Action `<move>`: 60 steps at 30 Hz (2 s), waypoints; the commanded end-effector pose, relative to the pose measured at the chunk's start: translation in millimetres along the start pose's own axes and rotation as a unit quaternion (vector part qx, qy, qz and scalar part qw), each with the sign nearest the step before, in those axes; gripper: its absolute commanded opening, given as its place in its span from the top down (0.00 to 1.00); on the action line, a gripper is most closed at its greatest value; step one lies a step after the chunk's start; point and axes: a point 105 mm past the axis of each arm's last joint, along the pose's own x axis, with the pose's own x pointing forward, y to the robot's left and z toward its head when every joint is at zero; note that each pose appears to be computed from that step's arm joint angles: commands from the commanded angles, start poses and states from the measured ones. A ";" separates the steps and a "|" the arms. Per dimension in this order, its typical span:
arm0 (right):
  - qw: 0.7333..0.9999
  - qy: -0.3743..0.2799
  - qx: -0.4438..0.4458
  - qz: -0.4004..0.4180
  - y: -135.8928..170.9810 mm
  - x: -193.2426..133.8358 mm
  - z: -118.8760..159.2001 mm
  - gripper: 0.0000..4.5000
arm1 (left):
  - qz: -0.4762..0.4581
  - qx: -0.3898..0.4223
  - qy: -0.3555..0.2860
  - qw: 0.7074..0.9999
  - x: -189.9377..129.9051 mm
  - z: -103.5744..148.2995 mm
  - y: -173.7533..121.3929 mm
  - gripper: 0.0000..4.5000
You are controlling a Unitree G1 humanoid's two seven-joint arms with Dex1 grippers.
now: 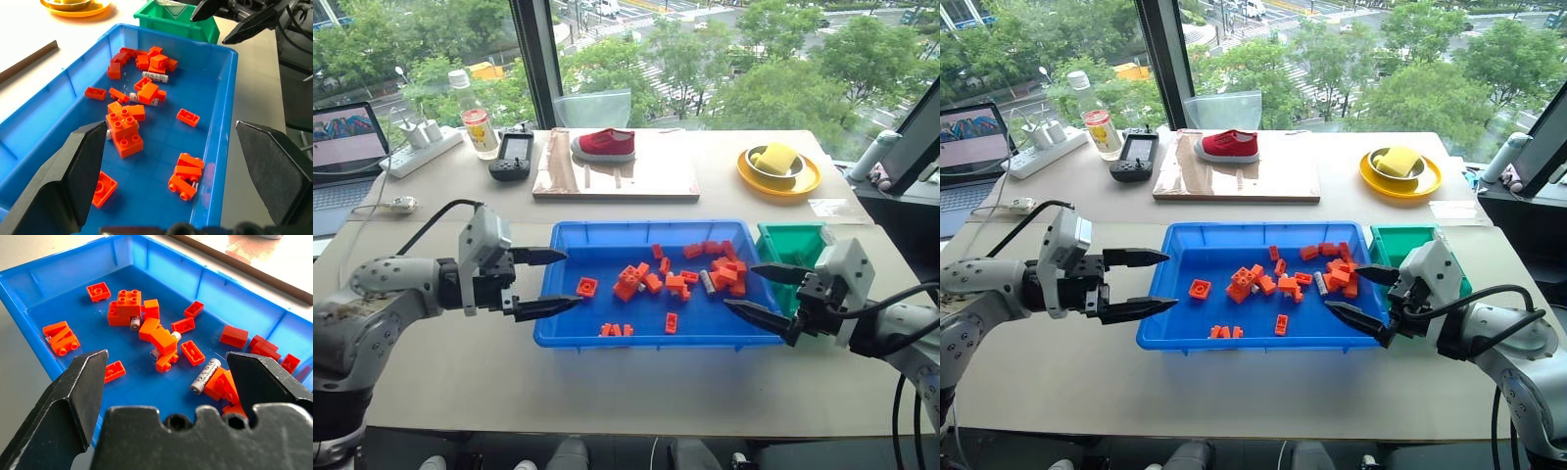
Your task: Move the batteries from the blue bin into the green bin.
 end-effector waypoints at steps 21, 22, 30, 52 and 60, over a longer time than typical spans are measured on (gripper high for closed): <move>0.938 0.219 -0.227 0.140 -46.5 73.3 -5.8 0.00 | -0.081 0.017 -0.008 0.997 29.9 1.3 -12.1 0.00; 0.931 0.231 -0.242 0.149 -49.8 75.7 -6.6 0.00 | -0.083 0.015 -0.010 0.996 30.2 1.9 -12.5 0.00; 0.853 0.309 -0.336 0.254 -58.5 84.5 0.9 0.00 | -0.092 0.000 -0.011 0.996 31.1 0.1 -19.8 0.00; 0.814 0.338 -0.370 0.294 -66.9 124.9 -16.1 0.00 | -0.073 -0.014 -0.034 0.997 29.4 11.9 -23.5 0.00; 0.808 0.337 -0.377 0.302 -59.7 136.6 -28.6 0.00 | -0.072 -0.019 -0.037 0.997 28.6 13.6 -27.0 0.00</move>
